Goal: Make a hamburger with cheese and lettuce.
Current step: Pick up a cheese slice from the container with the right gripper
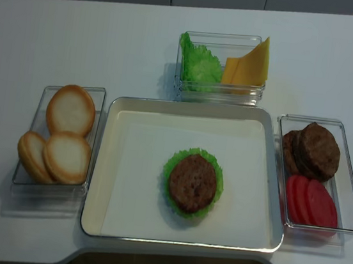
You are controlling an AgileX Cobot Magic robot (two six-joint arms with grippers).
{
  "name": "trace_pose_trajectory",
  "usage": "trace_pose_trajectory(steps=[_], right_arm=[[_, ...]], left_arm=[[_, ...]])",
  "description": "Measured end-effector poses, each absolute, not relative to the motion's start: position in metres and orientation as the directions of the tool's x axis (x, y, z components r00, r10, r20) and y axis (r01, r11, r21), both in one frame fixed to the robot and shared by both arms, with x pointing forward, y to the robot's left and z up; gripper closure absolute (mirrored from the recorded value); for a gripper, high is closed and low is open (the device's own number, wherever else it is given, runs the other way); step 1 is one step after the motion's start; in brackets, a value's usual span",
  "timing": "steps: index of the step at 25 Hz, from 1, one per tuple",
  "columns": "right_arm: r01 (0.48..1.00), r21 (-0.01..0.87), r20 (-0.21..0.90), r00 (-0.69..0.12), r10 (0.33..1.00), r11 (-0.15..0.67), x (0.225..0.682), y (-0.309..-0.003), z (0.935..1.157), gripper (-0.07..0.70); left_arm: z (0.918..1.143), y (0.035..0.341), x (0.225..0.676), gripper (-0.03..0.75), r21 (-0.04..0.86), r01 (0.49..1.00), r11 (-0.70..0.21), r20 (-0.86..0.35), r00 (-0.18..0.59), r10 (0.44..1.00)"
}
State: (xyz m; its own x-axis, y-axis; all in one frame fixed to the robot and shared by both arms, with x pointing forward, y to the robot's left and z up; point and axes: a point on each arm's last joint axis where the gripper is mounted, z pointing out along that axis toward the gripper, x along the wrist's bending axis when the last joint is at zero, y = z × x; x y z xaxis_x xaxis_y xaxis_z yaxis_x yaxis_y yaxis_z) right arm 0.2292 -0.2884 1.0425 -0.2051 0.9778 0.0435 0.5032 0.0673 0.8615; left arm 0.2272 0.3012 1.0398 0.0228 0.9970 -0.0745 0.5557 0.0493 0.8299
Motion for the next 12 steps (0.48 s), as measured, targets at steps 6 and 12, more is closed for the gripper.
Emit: trace_pose_trajectory(steps=[6, 12], right_arm=[[0.503, 0.862, 0.043, -0.205, 0.978, 0.067, 0.2292, -0.2884, 1.0425, 0.286], [0.503, 0.862, 0.043, -0.205, 0.978, 0.067, 0.2292, -0.2884, 1.0425, 0.286]], left_arm=[[1.0398, 0.3012, 0.2272, 0.3, 0.83, 0.556, 0.049, -0.075, 0.023, 0.997], [1.0398, 0.3012, 0.2272, 0.3, 0.83, 0.556, 0.049, -0.075, 0.023, 0.997]])
